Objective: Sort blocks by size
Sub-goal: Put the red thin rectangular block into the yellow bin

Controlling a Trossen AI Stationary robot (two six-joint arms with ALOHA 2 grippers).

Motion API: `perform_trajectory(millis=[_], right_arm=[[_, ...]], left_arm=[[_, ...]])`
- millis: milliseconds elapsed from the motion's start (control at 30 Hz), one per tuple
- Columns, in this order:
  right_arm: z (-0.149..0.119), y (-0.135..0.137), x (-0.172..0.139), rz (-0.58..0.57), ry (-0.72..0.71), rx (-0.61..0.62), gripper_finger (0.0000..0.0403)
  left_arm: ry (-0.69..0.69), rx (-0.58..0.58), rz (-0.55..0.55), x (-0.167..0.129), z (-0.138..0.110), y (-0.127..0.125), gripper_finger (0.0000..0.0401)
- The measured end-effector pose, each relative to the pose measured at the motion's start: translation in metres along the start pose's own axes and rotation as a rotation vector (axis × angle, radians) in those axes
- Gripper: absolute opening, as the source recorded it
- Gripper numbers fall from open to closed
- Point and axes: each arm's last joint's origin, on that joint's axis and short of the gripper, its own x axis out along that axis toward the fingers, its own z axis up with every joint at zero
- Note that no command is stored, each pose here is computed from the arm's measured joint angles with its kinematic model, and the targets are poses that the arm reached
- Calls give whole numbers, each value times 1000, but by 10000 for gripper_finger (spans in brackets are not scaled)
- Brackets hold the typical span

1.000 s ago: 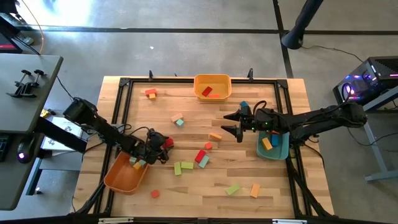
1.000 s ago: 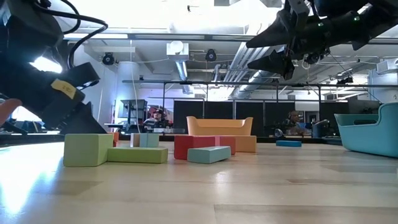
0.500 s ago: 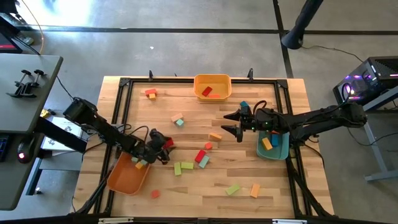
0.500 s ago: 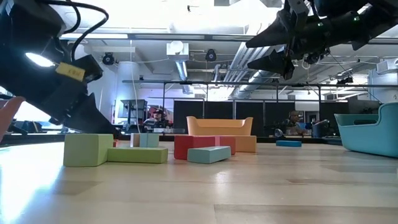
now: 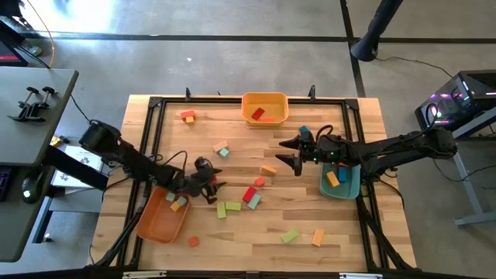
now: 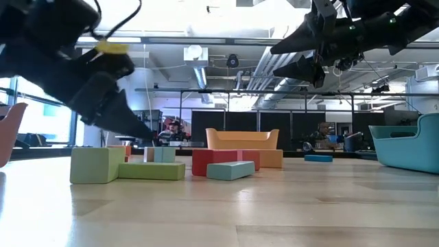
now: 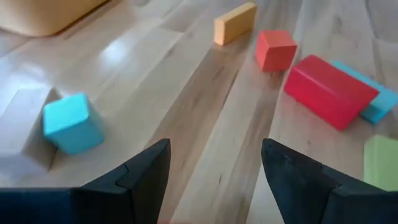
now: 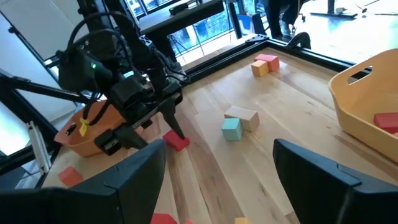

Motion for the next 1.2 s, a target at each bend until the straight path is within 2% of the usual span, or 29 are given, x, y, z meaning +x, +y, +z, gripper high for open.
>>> perform_trajectory(millis=[100,233,333,467,567,733,933,1067,1200], right_arm=[[0,0,0,0,0,0,291],[0,0,0,1,0,0,291],[0,0,0,0,0,-6,291],[0,0,0,-3,-1,-12,291],[0,0,0,-4,0,-16,291],[0,0,0,-5,1,-19,291],[0,0,0,-8,0,-28,291],[3,0,-3,-13,-23,-43,291],[15,2,-17,-13,-76,-79,291]], left_arm=[[98,34,-28,1,9,6,239],[338,70,32,-6,21,20,239],[460,64,26,-10,32,28,239],[542,51,-83,-6,28,34,239],[591,54,-96,-5,17,38,239],[569,42,-79,-1,5,42,212],[512,31,-94,3,7,45,101],[432,24,-138,8,16,42,94],[339,49,-190,12,53,31,94]])
